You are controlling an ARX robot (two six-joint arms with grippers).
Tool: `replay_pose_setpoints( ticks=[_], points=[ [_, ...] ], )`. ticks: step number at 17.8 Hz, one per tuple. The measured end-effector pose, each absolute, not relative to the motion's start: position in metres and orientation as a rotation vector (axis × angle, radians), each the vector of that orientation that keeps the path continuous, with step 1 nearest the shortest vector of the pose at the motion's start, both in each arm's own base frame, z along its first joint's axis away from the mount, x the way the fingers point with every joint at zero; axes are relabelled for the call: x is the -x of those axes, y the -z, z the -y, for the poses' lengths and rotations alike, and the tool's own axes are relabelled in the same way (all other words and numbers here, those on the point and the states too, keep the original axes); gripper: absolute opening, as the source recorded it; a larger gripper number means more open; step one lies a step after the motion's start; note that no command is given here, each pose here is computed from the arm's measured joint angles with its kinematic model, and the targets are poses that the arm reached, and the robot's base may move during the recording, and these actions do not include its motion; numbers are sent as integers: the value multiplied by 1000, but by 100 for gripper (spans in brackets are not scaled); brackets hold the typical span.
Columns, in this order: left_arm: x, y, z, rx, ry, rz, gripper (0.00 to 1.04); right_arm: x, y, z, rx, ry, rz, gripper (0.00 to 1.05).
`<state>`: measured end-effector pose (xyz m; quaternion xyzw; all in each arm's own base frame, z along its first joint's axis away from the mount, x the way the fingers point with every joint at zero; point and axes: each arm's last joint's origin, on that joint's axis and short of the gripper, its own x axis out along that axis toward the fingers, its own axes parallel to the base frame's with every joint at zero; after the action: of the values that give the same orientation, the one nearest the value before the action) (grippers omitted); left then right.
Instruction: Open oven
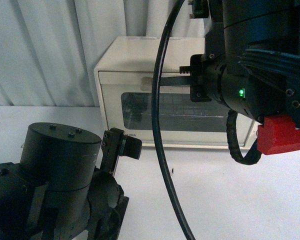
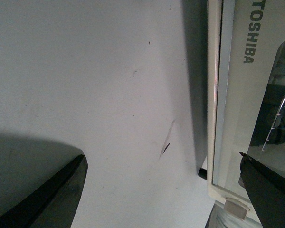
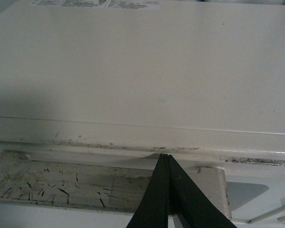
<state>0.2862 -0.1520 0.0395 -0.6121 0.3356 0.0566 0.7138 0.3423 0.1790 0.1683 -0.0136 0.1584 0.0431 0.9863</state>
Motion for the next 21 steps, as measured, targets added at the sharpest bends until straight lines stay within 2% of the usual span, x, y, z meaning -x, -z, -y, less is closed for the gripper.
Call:
replay_pose_setpoints(
  ticks=[10, 15, 18, 21],
  points=[
    [-286, -40, 152, 1356, -125, -744, 98, -334, -159, -190, -34, -57, -309, 2],
    [-286, -40, 152, 1356, -125, -743, 98, -262, -148, -206, -48, -83, -395, 2],
    [-286, -39, 152, 1354, -124, -745, 98, -231, -149, -181, 12, 61, -388, 2],
    [-286, -39, 151, 1354, -129, -743, 98, -195, -179, -129, 46, 307, -315, 2]
  ],
)
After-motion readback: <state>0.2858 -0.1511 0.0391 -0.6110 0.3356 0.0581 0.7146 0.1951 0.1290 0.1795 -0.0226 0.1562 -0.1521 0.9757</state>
